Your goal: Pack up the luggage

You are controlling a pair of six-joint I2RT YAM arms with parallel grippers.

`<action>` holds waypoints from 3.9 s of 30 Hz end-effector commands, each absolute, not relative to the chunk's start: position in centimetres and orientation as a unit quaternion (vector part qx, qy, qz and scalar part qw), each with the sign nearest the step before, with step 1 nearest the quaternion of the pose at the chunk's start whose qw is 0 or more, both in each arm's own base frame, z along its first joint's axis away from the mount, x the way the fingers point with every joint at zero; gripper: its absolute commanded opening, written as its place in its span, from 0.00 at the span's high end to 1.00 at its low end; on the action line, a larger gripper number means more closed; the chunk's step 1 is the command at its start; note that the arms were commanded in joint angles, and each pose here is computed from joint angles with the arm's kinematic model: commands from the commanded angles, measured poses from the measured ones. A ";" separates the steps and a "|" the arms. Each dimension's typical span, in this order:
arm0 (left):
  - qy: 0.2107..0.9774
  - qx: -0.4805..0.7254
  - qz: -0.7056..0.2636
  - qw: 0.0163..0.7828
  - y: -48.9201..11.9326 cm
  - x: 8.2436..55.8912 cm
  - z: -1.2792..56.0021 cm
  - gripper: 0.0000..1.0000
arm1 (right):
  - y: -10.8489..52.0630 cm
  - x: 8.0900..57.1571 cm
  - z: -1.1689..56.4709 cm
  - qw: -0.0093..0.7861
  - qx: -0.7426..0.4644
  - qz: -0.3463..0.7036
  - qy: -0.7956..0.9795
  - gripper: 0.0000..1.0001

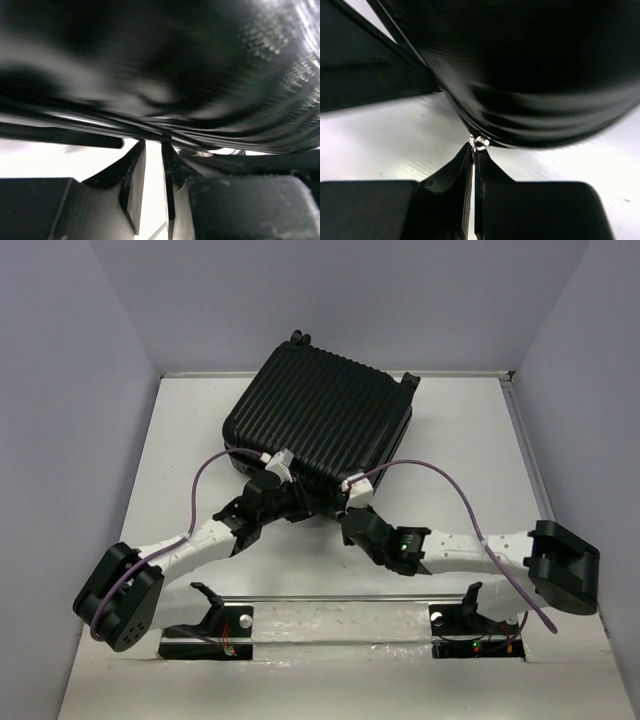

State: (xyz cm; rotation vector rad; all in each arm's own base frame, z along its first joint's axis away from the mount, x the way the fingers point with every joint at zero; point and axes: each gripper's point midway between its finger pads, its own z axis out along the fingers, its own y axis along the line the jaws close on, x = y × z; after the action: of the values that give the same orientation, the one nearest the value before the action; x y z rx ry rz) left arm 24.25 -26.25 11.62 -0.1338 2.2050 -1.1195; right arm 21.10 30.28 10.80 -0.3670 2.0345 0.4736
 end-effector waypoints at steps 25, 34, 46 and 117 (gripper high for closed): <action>0.774 -0.043 -0.337 0.535 -15.4 29.9 30.0 0.01 | 27.5 12.3 13.7 0.398 -0.150 0.306 0.852 0.37; 0.752 -0.190 -0.305 0.553 -4.9 41.0 31.0 0.24 | 20.9 23.7 15.5 0.462 -0.014 0.223 0.858 0.93; 0.787 -0.274 -0.326 0.446 -0.9 52.0 20.6 0.24 | 18.0 32.5 14.0 0.467 0.066 0.217 0.855 0.93; 0.853 -0.165 -0.339 0.360 -7.1 42.2 13.6 0.17 | 26.8 37.4 17.6 0.385 -0.042 0.310 0.868 0.35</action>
State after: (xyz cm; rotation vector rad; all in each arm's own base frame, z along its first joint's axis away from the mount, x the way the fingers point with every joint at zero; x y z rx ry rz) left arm 45.62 -0.76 17.90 -0.4933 2.0320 -0.6396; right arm 36.46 27.79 21.52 -0.1568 2.1458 0.9274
